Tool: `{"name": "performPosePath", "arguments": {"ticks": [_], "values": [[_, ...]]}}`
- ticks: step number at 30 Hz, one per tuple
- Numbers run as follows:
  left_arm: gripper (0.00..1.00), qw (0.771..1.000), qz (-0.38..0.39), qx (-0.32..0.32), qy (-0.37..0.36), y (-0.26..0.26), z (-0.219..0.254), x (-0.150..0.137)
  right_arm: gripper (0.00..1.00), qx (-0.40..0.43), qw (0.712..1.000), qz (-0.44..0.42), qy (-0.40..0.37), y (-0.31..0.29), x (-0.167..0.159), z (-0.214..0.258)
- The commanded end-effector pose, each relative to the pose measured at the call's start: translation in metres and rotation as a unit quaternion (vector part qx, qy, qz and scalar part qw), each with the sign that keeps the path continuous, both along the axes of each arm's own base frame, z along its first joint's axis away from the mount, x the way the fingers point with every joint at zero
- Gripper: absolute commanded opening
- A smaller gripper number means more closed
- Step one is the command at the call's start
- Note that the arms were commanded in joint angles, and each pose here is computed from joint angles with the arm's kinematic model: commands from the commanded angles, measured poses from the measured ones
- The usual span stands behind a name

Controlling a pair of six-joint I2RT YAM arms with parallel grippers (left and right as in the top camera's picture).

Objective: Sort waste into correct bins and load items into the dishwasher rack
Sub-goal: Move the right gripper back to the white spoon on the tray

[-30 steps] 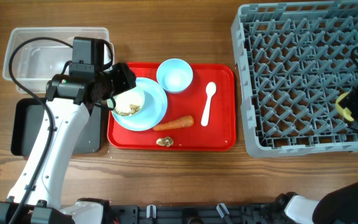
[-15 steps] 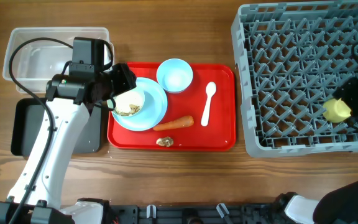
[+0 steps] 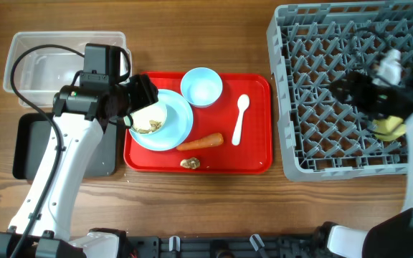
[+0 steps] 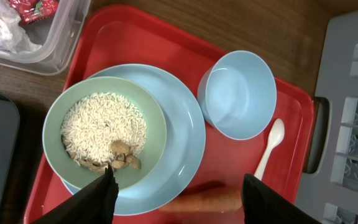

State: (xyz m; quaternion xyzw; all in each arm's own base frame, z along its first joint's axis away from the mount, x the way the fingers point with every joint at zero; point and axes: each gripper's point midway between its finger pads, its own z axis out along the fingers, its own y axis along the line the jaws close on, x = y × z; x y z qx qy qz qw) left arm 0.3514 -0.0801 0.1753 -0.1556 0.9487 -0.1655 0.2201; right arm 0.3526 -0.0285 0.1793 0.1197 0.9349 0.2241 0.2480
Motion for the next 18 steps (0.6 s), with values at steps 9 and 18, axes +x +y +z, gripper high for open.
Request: {"name": "performPosePath", "arguments": {"ticks": [9,18], "values": [[0.68,1.000,-0.006,0.010,-0.009,0.002,0.004,0.002,0.88,-0.131,0.982,0.134,-0.035,0.135,0.017,-0.004],[0.68,1.000,-0.007,0.011,0.000,0.002,-0.001,0.001,0.87,-0.191,0.979,0.066,-0.021,0.172,0.038,-0.044]]}}
